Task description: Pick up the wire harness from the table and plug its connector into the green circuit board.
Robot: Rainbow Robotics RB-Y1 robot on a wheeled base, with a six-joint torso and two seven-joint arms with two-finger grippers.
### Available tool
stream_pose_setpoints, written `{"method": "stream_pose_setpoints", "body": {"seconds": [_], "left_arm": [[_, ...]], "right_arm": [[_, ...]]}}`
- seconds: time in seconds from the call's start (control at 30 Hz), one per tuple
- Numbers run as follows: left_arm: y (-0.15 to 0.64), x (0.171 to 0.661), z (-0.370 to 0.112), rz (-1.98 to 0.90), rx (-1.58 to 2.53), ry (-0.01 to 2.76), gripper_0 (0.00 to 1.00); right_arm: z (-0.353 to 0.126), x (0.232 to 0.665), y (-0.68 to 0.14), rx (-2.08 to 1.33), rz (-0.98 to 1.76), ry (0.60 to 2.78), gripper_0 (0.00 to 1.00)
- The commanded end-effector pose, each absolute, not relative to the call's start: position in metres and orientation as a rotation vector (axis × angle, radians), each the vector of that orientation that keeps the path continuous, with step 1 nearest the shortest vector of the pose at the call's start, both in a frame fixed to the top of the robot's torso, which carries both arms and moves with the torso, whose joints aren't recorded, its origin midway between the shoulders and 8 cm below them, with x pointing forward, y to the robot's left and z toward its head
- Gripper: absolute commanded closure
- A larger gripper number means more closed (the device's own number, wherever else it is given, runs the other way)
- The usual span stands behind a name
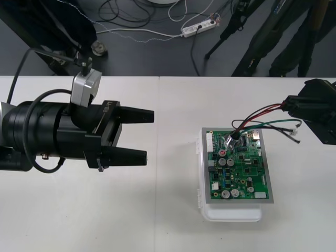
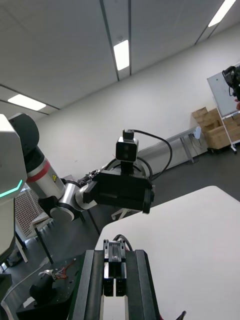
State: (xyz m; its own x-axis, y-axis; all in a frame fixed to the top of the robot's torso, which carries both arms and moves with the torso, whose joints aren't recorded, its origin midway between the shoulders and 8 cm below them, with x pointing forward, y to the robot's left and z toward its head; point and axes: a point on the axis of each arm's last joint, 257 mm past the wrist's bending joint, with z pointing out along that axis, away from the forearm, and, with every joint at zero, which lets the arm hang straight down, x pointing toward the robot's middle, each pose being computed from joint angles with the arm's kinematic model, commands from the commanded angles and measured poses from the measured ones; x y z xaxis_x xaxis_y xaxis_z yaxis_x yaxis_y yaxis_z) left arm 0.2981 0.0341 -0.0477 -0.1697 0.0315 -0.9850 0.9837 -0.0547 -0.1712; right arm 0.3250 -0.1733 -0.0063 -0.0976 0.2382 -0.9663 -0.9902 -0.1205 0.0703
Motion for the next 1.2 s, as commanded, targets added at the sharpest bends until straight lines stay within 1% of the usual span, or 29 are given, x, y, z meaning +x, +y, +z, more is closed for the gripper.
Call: {"method": "stream_pose_setpoints", "body": {"seconds": [0.03,0.2,0.33,0.77,1.2], "left_arm": [[0.038,0.295,-0.038,-1.295,1.210,1.253,0.00],[0.040,0.296,-0.036,-1.197,1.252,1.223,0.00],[0.039,0.290,-0.034,-1.205,1.268,1.196,0.00],[0.038,0.278,-0.037,-1.160,1.340,1.099,0.00],[0.032,0.284,-0.037,-1.087,1.345,1.031,0.00]], "right_arm": [[-0.011,0.327,-0.183,-1.103,1.375,1.056,1.00],[-0.018,0.328,-0.175,-1.111,1.359,1.048,1.00],[-0.018,0.329,-0.166,-1.145,1.294,1.025,1.00],[-0.018,0.322,-0.134,-1.199,1.228,0.981,1.00],[-0.022,0.295,-0.115,-1.256,1.207,0.986,1.00]]}}
